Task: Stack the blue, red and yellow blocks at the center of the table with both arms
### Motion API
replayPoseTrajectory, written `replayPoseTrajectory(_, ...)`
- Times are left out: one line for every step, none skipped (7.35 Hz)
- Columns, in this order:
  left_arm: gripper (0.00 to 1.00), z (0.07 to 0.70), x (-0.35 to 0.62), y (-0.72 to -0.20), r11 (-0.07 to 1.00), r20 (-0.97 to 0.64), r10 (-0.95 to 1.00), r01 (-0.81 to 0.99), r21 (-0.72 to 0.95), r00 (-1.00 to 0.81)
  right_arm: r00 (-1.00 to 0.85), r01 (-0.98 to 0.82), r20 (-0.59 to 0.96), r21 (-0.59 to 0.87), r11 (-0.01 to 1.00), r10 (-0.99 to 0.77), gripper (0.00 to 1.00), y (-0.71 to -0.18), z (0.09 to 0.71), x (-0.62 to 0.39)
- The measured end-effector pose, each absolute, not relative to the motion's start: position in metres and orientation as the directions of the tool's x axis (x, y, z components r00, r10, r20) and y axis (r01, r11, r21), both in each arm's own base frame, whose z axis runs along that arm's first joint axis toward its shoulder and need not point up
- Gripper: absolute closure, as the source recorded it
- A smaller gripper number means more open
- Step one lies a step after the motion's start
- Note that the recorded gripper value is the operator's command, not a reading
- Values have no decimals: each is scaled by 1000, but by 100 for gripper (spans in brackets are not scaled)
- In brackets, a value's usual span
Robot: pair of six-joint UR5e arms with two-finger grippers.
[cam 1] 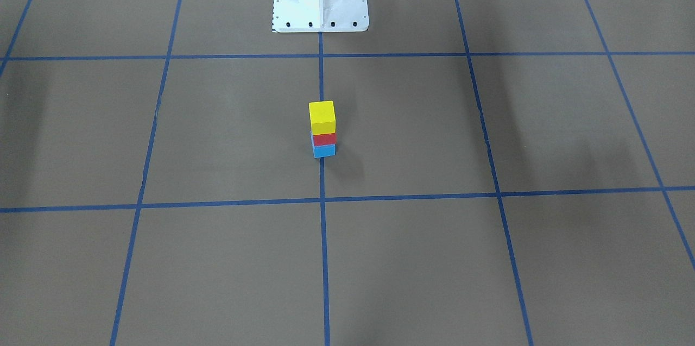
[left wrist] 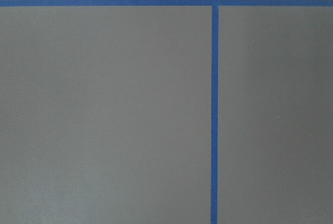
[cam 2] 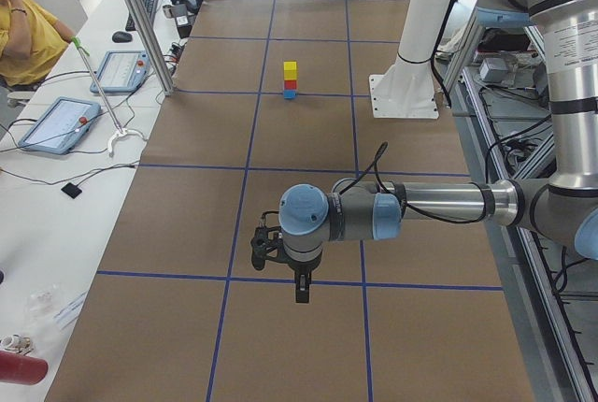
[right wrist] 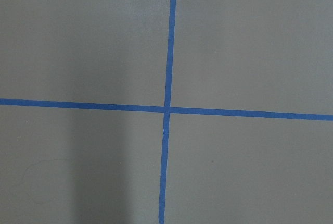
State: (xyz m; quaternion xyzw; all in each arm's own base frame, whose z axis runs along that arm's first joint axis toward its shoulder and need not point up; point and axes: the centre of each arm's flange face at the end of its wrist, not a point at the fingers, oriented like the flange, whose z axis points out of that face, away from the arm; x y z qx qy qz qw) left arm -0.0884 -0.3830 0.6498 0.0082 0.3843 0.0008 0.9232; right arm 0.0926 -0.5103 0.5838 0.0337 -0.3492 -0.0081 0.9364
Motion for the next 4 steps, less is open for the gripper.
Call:
replayPoseTrajectory(0, 649, -88, -383, 1000, -709, 10, 4, 18, 705, 755, -6, 654, 66, 998, -39, 0, -507, 587, 93)
replayPoseTrajectory(0, 649, -88, -383, 1000, -709, 11, 4, 20, 705, 754, -3, 655, 65, 998, -40, 0, -503, 589, 92)
replayPoseTrajectory(0, 649, -88, -383, 1000, -709, 11, 4, 20, 705, 756, 0, 653, 68, 998, -44, 0, -496, 589, 92)
replayPoseTrajectory(0, 649, -89, -383, 1000, -709, 11, 5, 20, 706, 757, 0, 652, 61, 998, -40, 0, -490, 592, 92)
